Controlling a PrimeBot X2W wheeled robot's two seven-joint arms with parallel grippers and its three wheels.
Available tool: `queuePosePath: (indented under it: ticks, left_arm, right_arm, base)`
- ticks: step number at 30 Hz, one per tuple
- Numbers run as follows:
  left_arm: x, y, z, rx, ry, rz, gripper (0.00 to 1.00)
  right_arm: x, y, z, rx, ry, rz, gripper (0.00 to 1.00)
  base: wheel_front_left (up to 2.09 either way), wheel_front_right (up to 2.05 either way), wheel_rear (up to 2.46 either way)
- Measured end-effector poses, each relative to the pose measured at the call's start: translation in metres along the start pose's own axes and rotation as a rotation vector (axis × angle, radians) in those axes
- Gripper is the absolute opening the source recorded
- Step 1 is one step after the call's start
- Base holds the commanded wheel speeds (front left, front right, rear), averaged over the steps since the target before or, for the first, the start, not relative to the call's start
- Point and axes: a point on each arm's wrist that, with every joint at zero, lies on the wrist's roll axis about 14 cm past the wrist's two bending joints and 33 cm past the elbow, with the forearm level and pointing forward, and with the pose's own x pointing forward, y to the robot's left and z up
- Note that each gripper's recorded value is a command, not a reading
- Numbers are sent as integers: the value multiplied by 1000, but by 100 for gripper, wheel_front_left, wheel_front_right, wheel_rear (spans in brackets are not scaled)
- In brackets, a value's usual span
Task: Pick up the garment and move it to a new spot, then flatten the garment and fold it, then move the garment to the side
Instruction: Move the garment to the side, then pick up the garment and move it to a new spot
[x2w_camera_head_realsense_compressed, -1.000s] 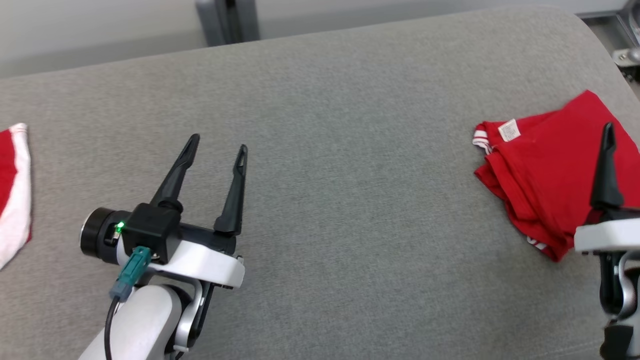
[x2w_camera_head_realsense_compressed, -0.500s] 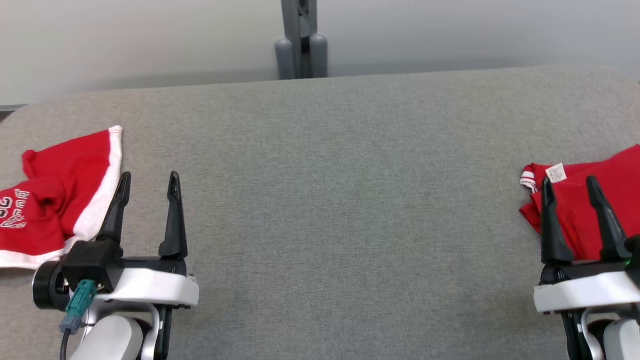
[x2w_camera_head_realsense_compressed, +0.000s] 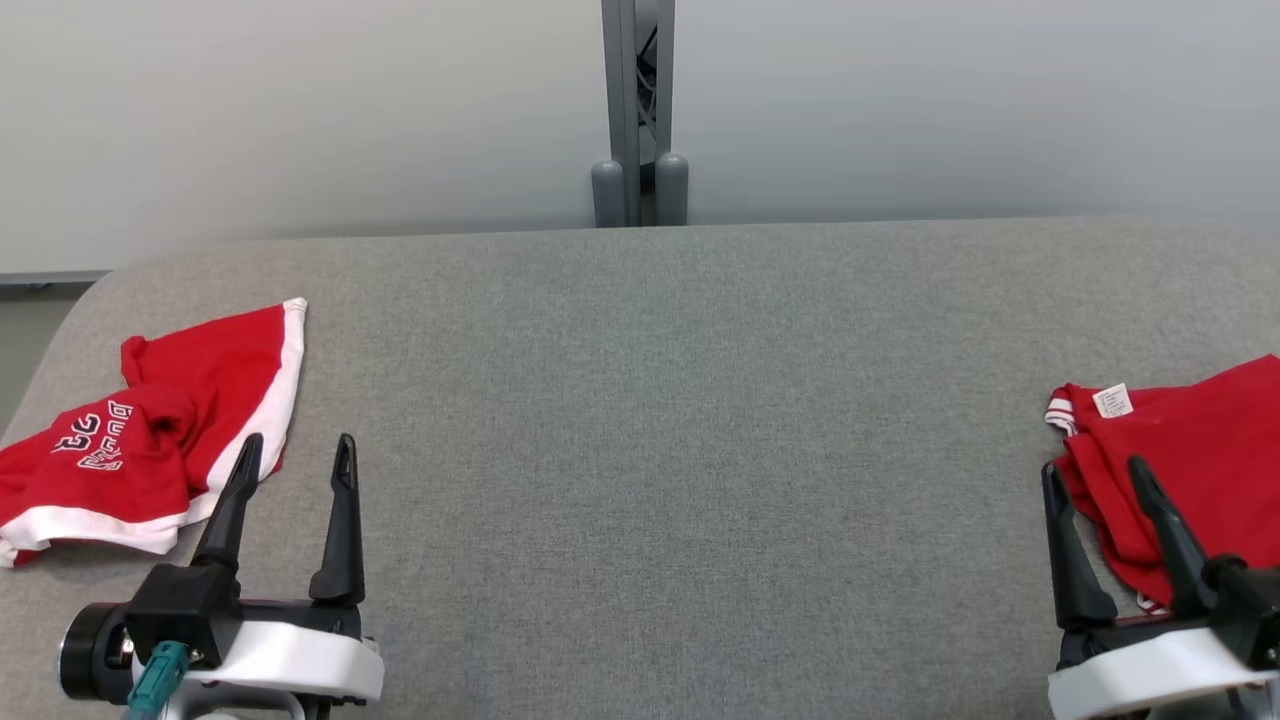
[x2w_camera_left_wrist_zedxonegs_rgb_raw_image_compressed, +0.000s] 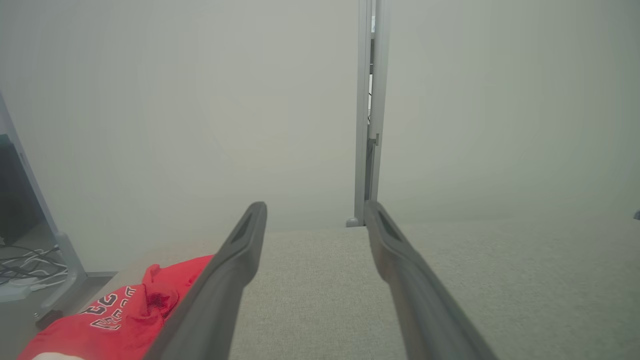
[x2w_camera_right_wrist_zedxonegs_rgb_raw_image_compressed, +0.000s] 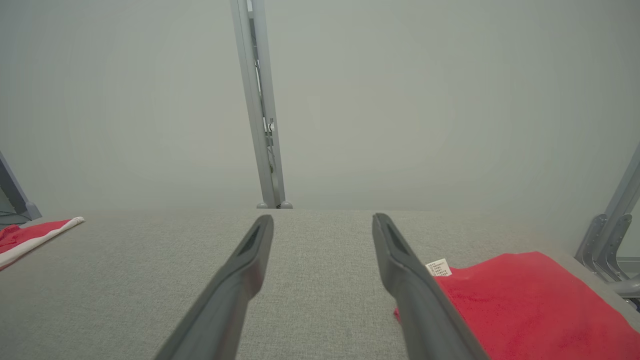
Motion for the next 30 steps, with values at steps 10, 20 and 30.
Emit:
queuePosePath:
  ticks: [10, 20, 30]
  left_arm:
    - [-7, -2, 5, -4, -23, -28, 100]
    - [-8, 1, -10, 13, 13, -23, 100]
    - [-14, 16, -9, 17, 9, 27, 100]
  right_arm:
    - [-23, -4, 6, -20, 12, -16, 100]
    - [-28, -5, 7, -31, 20, -19, 100]
    - [-18, 13, 9, -29, 14, 39, 100]
  base:
    - [0, 0, 0]
    - [0, 0, 0]
    - [0, 0, 0]
